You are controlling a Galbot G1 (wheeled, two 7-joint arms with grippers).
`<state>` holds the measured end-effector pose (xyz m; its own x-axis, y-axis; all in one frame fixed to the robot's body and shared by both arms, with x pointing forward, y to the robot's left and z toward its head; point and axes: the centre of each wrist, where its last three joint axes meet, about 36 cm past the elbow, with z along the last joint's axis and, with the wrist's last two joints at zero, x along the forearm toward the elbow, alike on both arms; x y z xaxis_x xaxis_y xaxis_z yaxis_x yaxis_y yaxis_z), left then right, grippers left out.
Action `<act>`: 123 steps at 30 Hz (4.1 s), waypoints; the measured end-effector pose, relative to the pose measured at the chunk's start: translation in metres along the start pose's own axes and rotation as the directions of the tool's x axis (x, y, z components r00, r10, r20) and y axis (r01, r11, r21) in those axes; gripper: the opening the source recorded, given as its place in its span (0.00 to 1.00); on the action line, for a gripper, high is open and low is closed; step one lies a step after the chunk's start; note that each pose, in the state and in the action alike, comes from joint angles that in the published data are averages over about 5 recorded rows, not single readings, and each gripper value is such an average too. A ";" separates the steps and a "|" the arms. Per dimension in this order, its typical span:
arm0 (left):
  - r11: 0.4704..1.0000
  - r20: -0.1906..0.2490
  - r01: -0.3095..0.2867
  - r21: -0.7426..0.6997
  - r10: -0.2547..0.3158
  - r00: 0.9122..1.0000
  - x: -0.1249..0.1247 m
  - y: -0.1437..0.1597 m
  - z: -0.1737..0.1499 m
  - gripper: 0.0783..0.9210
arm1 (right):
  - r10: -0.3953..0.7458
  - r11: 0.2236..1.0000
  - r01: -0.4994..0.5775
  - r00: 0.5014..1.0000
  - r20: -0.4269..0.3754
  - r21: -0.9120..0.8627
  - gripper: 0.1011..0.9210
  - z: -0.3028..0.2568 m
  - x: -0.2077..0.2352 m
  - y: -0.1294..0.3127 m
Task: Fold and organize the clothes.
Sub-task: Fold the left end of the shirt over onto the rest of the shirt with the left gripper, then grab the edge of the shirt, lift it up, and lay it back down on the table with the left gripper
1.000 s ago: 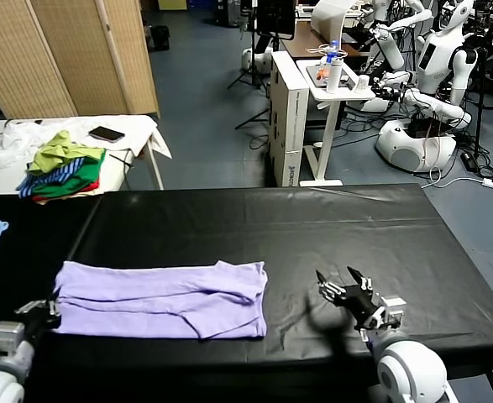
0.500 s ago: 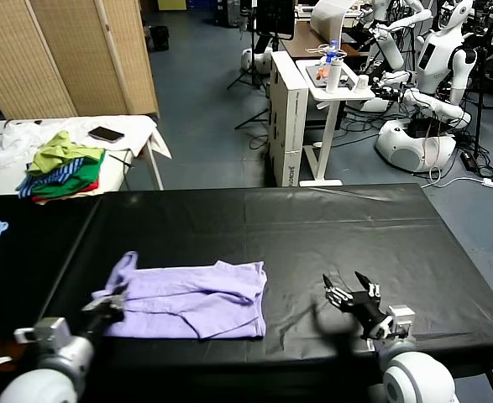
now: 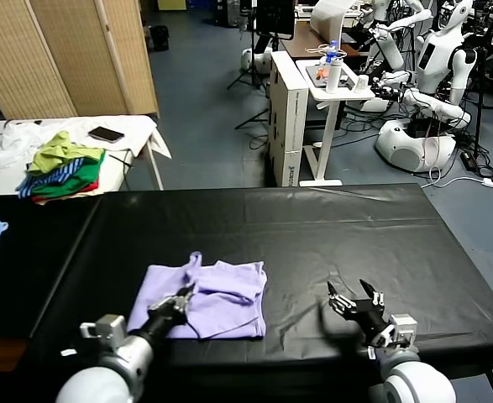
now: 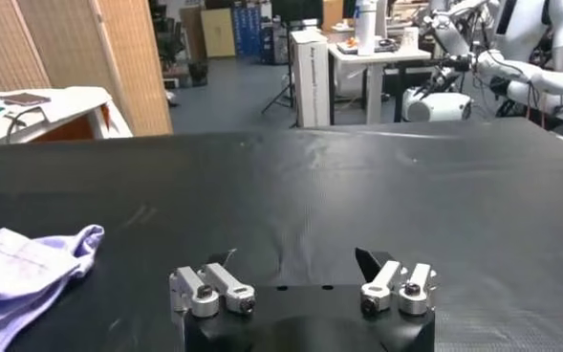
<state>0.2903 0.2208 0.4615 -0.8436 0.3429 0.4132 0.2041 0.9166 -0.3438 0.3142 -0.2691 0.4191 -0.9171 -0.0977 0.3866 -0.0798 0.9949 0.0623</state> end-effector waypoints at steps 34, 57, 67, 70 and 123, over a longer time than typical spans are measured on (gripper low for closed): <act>0.993 0.027 -0.084 0.077 0.082 0.996 -0.032 -0.037 0.020 0.10 | 0.001 1.000 -0.001 1.000 -0.008 -0.001 0.98 0.005 -0.002 0.006; 0.992 0.022 -0.088 0.093 0.086 0.996 -0.045 -0.045 0.029 0.28 | -0.016 1.000 0.016 1.000 -0.009 0.005 0.98 0.004 0.000 0.009; 0.970 0.051 -0.167 0.178 0.161 0.986 -0.045 -0.051 0.027 0.94 | -0.154 0.987 0.152 0.988 0.033 0.044 0.98 -0.003 0.005 0.018; 0.979 0.107 -0.163 0.120 0.150 0.983 -0.038 -0.043 0.016 0.98 | -0.247 0.967 0.242 0.967 0.062 0.072 0.98 -0.010 0.008 0.023; 0.968 0.153 0.201 -0.148 -0.178 0.972 -0.014 0.033 0.030 0.98 | -0.542 0.776 0.443 0.833 -0.116 -0.449 0.93 0.024 0.041 0.096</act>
<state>0.2935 0.2405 0.4189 -0.9323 0.1388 0.3339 0.1021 0.9869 -0.1252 0.2596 -0.1775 0.4187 -0.6750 -0.6234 0.3947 -0.2927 0.7173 0.6323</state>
